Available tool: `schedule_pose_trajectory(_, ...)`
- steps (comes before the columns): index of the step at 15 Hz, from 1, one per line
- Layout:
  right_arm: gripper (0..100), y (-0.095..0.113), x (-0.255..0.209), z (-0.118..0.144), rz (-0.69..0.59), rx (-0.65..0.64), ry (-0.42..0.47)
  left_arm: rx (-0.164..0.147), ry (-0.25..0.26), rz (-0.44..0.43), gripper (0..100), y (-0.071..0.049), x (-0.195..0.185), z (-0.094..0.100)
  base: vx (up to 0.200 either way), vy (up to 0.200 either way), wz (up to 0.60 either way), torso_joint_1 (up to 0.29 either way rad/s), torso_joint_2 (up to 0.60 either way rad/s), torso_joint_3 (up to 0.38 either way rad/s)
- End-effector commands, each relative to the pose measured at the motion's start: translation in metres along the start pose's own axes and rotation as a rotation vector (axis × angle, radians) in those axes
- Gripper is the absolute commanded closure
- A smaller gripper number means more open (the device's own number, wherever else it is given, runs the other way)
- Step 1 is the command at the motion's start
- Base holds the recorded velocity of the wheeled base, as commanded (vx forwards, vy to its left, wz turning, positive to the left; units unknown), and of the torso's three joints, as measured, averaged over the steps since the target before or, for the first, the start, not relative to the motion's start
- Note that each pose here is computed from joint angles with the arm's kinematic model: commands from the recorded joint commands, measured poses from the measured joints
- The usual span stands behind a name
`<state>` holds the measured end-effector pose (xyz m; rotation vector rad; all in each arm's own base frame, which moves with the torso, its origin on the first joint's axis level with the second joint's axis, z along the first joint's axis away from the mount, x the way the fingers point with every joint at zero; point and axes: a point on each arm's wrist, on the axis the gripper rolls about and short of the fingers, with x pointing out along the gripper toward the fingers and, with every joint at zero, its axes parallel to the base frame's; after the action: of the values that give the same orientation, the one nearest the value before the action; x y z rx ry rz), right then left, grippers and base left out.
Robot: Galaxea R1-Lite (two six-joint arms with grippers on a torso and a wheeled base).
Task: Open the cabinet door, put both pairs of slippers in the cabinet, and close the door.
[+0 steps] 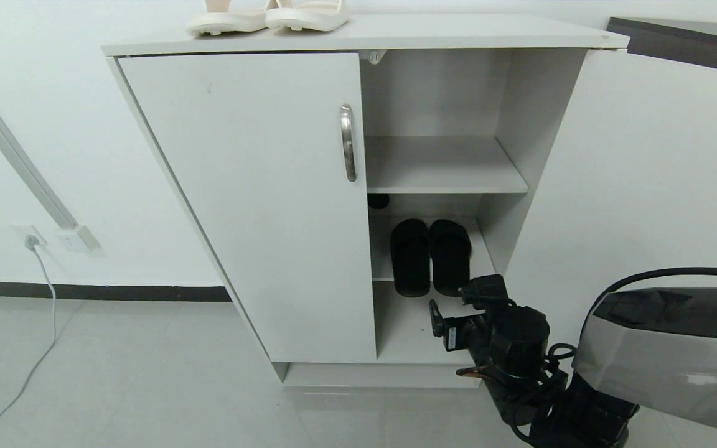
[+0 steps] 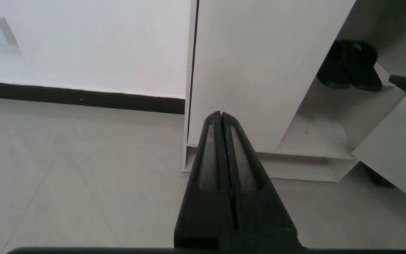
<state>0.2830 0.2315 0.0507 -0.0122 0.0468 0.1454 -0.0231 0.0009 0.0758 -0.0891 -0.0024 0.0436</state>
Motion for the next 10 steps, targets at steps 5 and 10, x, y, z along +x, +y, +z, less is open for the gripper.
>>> schedule_pose_trajectory(5, 0, 0.0007, 0.0029, 0.0002, -0.002, -0.003, -0.002, 0.000, 0.001, -0.005, 100, -0.0002, 0.0000, 0.0002, 0.000, 0.000, 0.00, 0.000, 0.00, 0.000)
schedule_pose_trajectory(10, 0, 0.0010, 0.0024, 0.0001, 0.000, -0.016, -0.002, 0.000, 0.002, -0.005, 100, -0.0001, 0.0000, 0.0001, 0.000, 0.000, 0.00, 0.001, 0.00, 0.081)
